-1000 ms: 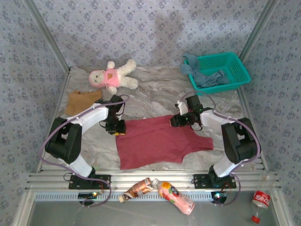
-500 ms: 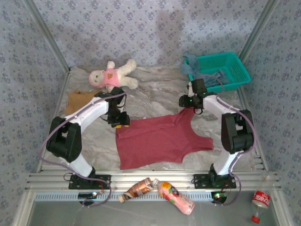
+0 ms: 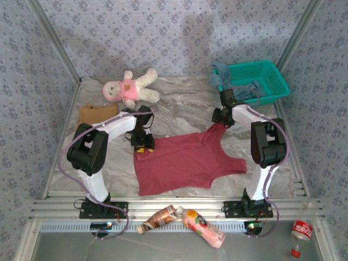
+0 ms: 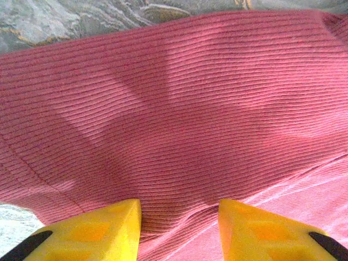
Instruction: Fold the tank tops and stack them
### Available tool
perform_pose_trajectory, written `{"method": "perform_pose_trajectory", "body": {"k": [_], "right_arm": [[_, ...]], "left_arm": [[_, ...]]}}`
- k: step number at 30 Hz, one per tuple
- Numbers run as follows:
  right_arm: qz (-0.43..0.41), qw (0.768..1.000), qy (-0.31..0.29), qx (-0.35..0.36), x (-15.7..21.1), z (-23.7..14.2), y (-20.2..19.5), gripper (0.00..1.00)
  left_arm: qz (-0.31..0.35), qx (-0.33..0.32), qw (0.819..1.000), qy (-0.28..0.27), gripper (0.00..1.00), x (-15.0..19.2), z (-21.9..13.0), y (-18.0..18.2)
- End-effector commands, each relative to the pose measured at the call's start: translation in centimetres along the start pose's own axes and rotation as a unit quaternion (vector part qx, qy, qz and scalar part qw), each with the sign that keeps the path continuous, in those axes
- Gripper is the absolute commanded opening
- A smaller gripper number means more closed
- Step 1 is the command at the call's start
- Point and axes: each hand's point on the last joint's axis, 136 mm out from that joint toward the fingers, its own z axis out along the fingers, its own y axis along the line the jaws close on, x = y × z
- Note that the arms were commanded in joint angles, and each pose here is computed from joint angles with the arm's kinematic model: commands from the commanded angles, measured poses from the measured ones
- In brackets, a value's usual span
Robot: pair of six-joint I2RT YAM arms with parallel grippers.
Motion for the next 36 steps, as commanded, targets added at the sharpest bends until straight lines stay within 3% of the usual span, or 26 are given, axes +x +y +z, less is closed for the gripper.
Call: {"method": "perform_pose_trajectory", "body": {"k": [1,6,15,22,28,36], "right_arm": [[0.011,1.0,0.013,-0.004,-0.1,0.9,0.0,0.42],[0.019,1.0,0.005,0.012,-0.3,0.6,-1.0,0.25],[0.044,0.999,-0.011,0.004,1.2,-0.8,-2.5,0.06],[0.098,0.99,-0.099,-0.028,1.1,-2.8,-4.3,0.04],[0.159,0.978,-0.125,-0.052,2.5,-2.5,-6.2,0.04],[0.19,0.979,-0.068,-0.037,5.5,0.3,-7.7,0.07]], "left_arm": [[0.013,-0.007,1.0,0.01,0.41,0.1,0.6,0.0],[0.018,-0.016,0.999,0.021,0.41,0.7,1.1,0.5],[0.022,-0.024,0.999,0.042,0.41,1.3,2.1,1.1],[0.025,-0.029,0.998,0.053,0.41,2.0,2.6,1.5],[0.028,-0.031,0.997,0.061,0.4,2.2,3.0,1.6],[0.032,-0.027,0.997,0.061,0.4,1.8,3.1,1.4]]}}
